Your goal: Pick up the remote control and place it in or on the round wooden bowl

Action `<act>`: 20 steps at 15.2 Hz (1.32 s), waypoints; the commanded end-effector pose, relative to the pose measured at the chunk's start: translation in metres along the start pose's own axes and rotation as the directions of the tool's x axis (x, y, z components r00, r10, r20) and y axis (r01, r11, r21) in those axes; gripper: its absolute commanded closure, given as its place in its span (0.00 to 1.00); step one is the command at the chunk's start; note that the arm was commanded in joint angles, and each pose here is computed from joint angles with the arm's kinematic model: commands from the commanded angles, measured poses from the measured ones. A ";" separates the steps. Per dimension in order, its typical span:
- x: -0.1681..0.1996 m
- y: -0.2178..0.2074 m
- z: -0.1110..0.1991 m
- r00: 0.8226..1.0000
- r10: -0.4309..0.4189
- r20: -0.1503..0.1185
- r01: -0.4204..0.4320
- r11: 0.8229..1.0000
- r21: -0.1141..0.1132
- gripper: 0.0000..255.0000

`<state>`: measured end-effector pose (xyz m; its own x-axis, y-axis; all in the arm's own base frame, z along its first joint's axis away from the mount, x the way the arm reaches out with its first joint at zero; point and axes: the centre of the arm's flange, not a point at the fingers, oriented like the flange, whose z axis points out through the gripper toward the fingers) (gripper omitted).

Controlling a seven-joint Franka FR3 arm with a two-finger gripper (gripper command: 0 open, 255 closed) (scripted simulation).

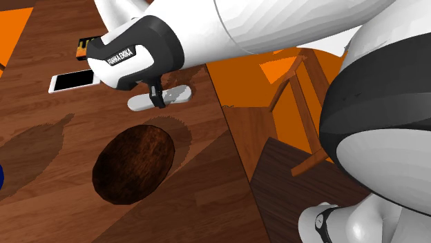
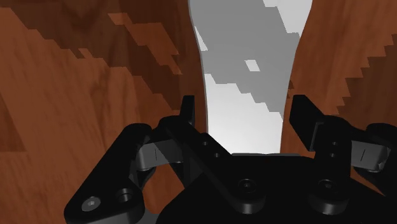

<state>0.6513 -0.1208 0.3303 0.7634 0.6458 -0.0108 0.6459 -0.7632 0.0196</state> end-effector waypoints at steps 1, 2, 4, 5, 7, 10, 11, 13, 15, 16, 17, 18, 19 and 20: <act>0.000 0.000 0.000 1.000 0.000 0.000 0.000 1.000 0.000 1.00; 0.000 0.000 0.000 1.000 0.000 0.000 0.000 1.000 0.000 1.00; 0.000 0.000 0.000 1.000 0.000 0.000 0.000 1.000 0.000 1.00; 0.000 0.000 0.000 1.000 0.000 0.000 0.000 1.000 0.000 1.00; 0.000 0.000 0.000 1.000 0.000 0.000 0.000 1.000 0.000 1.00; 0.000 0.000 -0.016 1.000 0.000 0.000 0.000 1.000 0.000 1.00; 0.000 0.000 -0.021 1.000 0.000 0.000 0.000 1.000 0.000 1.00; 0.000 0.001 -0.032 1.000 0.000 0.000 0.000 1.000 0.000 1.00; 0.000 0.001 -0.042 1.000 0.000 0.000 0.000 1.000 0.000 1.00; 0.000 0.001 -0.048 1.000 0.000 0.000 0.000 1.000 0.000 1.00; 0.000 0.001 -0.053 1.000 0.000 0.000 0.000 1.000 0.000 1.00; -0.001 0.001 -0.058 1.000 0.000 0.000 0.000 1.000 0.000 1.00; -0.001 0.001 -0.063 1.000 0.000 0.000 0.000 1.000 0.000 1.00; -0.001 0.001 -0.069 1.000 0.000 0.000 0.000 1.000 0.000 1.00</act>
<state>0.6511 -0.1201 0.3932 0.7634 0.6459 -0.0105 0.6459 -0.7631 0.0197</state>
